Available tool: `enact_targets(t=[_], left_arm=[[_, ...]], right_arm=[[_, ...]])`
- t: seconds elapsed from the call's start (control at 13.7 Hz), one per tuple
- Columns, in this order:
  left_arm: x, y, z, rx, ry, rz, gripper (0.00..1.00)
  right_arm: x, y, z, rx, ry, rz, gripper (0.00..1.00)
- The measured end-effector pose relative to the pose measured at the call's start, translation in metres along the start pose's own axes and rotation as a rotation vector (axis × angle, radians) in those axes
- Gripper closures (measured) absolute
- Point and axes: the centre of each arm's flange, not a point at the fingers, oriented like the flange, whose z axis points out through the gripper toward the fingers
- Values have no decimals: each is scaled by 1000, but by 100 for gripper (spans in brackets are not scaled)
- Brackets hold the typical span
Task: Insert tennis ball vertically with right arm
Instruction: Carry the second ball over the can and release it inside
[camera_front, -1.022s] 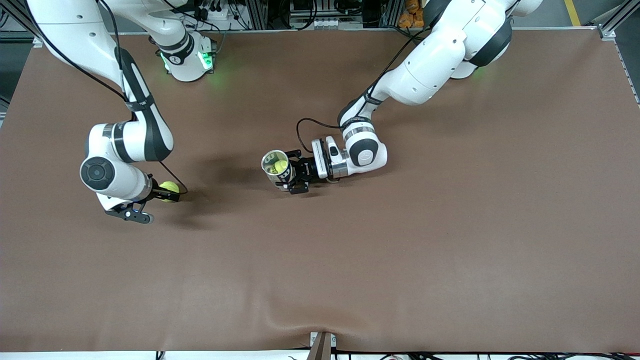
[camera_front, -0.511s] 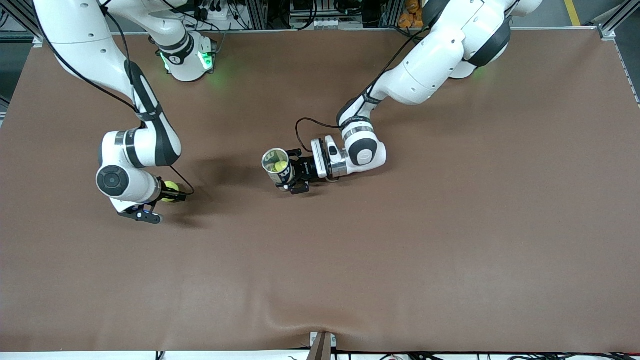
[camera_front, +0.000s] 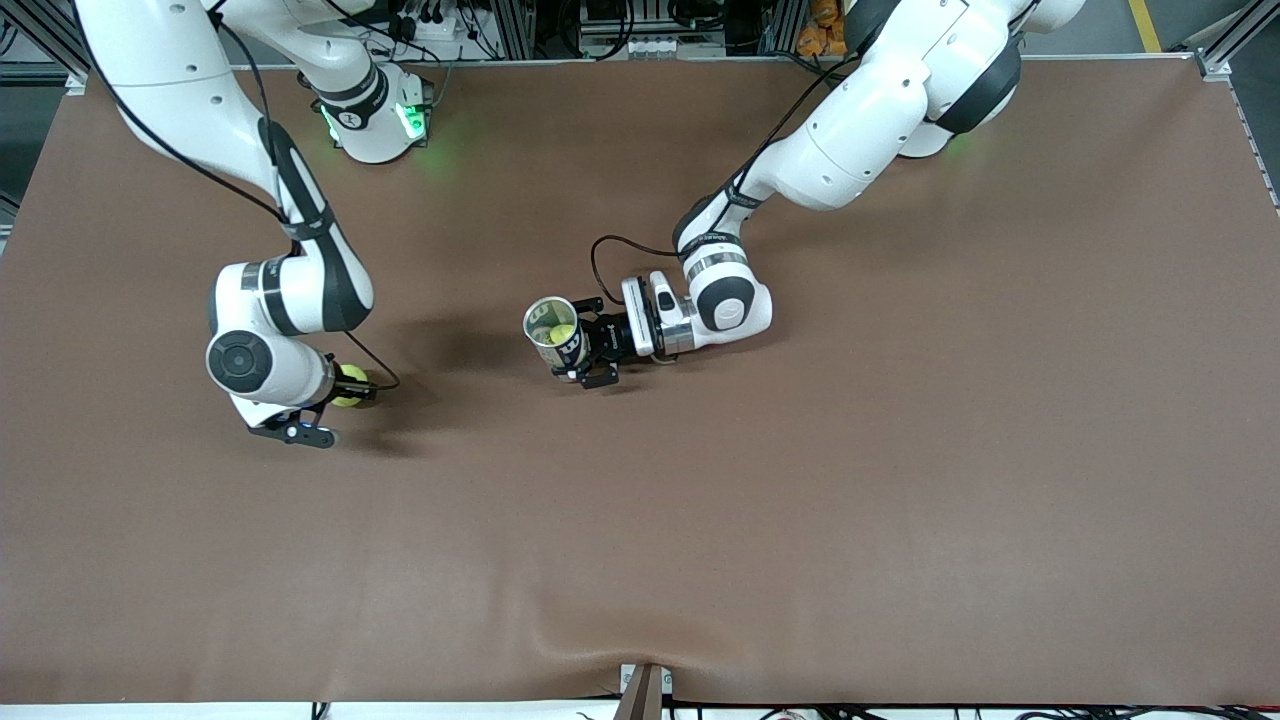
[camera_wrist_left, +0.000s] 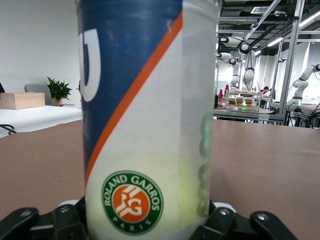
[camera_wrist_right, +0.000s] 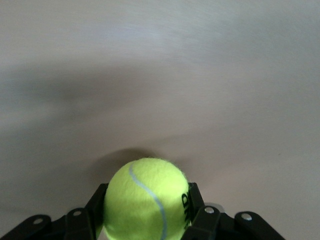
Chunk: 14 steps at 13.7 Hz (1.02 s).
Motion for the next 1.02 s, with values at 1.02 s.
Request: enact_targets(t=[1.02], left_arm=[[0,0,0,0,0,0,27]], right_arm=[[-147,-264,-257,131,-1,218,33]])
